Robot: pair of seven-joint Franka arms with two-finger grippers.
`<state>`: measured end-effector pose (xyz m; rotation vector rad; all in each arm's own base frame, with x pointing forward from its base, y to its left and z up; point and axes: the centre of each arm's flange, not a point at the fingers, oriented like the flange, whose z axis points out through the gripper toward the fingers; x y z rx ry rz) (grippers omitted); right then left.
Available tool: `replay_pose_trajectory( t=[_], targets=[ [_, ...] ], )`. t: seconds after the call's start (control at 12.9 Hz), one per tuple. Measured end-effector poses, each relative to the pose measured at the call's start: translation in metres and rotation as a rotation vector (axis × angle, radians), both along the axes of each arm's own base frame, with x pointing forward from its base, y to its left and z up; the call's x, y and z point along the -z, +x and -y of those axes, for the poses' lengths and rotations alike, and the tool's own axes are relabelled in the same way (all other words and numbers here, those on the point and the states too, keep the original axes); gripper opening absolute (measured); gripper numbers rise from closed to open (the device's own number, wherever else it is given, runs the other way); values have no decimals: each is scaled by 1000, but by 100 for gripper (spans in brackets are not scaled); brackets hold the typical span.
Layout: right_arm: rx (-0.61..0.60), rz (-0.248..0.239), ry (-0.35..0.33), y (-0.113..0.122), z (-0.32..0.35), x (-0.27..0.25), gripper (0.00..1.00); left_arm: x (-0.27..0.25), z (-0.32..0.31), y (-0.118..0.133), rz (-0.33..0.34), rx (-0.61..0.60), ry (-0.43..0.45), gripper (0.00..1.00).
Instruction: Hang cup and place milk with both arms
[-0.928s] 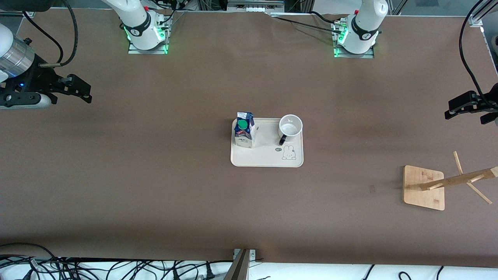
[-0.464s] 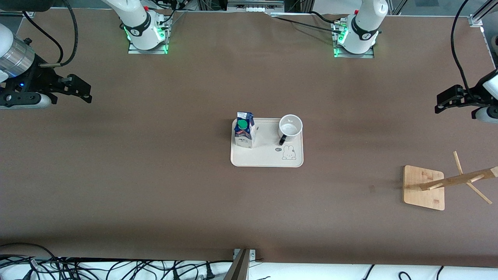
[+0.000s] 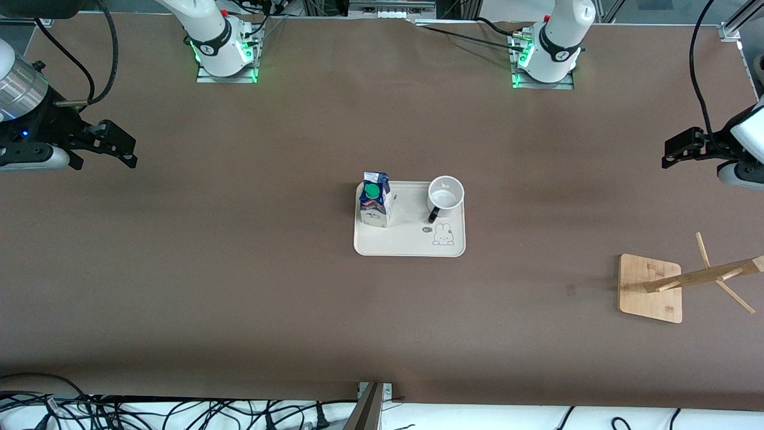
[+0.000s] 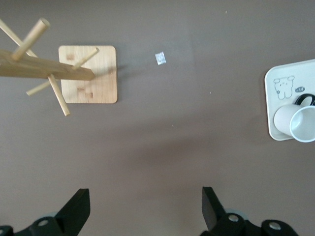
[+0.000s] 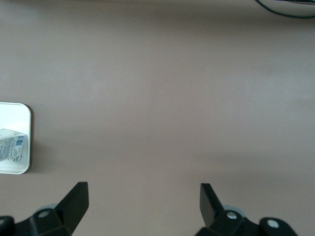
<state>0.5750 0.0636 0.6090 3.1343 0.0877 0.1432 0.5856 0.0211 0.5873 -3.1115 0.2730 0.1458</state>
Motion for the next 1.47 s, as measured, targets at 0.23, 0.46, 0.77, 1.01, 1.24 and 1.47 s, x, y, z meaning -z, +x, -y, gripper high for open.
replay_pose_trajectory(
  t=[0.23, 0.46, 0.77, 1.01, 1.24, 1.47],
  targets=[
    [-78, -109, -21, 3, -42, 42, 100, 14, 2, 2, -36, 7, -1, 100],
    [-123, -168, 10, 4, -110, 77, 100, 27, 3, 7, -60, 8, 0, 100],
    [30, -176, 64, 6, -235, 115, 100, 43, 6, 10, -104, 13, 0, 100],
    [162, -134, 82, -10, -346, 166, 100, 44, 6, 9, -112, 14, -2, 100],
    [237, -123, 89, -23, -410, 204, 100, 46, 6, 6, -142, 15, -3, 100],
    [263, -129, 78, -27, -426, 226, 100, 47, 4, 6, -145, 12, -4, 100]
  ],
)
